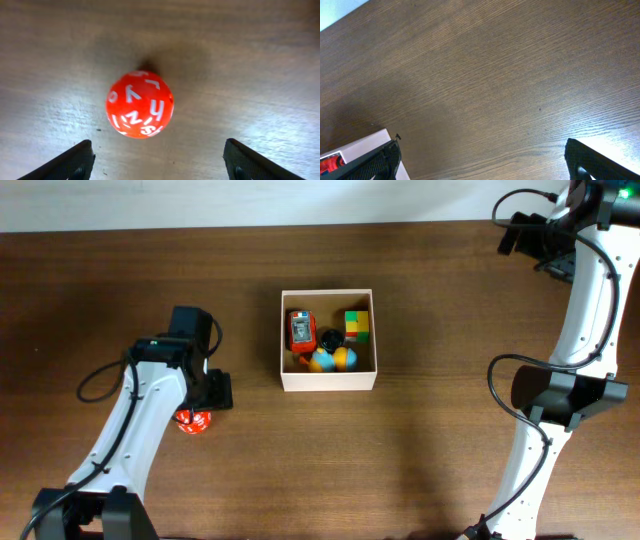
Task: Pack container
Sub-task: 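Move the left gripper back to the red ball and grasp it, then lift the red ball and carry it right over the box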
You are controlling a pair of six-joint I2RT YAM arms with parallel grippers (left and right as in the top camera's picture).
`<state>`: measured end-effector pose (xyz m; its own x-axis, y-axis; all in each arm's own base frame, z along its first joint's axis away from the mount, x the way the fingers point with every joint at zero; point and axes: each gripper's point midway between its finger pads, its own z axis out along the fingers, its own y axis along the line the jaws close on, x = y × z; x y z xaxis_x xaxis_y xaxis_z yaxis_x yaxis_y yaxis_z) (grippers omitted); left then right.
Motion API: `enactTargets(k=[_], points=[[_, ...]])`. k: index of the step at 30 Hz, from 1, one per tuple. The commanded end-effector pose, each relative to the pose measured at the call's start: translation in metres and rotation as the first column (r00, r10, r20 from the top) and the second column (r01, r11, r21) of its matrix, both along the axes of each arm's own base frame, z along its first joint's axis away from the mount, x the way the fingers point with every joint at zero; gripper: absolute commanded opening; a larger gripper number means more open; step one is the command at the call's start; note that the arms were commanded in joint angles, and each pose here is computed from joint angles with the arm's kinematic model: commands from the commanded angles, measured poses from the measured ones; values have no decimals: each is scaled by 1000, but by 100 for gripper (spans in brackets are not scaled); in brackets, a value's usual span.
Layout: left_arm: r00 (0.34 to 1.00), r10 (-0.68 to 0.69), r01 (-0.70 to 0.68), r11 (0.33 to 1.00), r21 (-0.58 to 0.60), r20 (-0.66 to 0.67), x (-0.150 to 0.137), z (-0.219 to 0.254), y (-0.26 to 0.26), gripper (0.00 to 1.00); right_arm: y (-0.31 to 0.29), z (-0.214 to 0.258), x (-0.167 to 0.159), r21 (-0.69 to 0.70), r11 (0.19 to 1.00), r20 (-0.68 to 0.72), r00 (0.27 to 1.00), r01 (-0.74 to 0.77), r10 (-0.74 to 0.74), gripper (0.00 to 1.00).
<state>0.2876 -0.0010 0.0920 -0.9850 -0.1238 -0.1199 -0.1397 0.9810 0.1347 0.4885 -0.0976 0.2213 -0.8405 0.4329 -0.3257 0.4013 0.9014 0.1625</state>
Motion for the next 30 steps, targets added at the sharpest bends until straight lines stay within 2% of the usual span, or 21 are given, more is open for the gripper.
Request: enactTargets(k=[1, 8, 9, 13, 27, 29, 30], points=[[999, 50, -50, 999, 15, -8, -8, -5, 7, 85, 3, 4, 0, 5, 1000, 12, 1000, 0, 0, 99], [995, 93, -92, 995, 24, -38, -20, -20, 16, 87, 3, 4, 0, 4, 1000, 12, 1000, 0, 0, 99], [995, 97, -96, 995, 23, -37, -20, -22, 17, 92, 3, 4, 0, 4, 1000, 12, 1000, 0, 0, 99], [993, 112, -111, 994, 23, -36, -23, -31, 21, 95, 3, 4, 0, 4, 1000, 12, 1000, 0, 0, 99], [990, 118, -119, 993, 3, 76, -7, -61, 20, 95, 3, 4, 0, 4, 1000, 12, 1000, 0, 0, 99], [988, 118, -119, 993, 0, 96, -5, -65, 20, 90, 3, 4, 0, 4, 1000, 12, 1000, 0, 0, 99], [988, 118, -119, 993, -3, 104, -4, -66, 20, 81, 3, 4, 0, 5, 1000, 12, 1000, 0, 0, 99]])
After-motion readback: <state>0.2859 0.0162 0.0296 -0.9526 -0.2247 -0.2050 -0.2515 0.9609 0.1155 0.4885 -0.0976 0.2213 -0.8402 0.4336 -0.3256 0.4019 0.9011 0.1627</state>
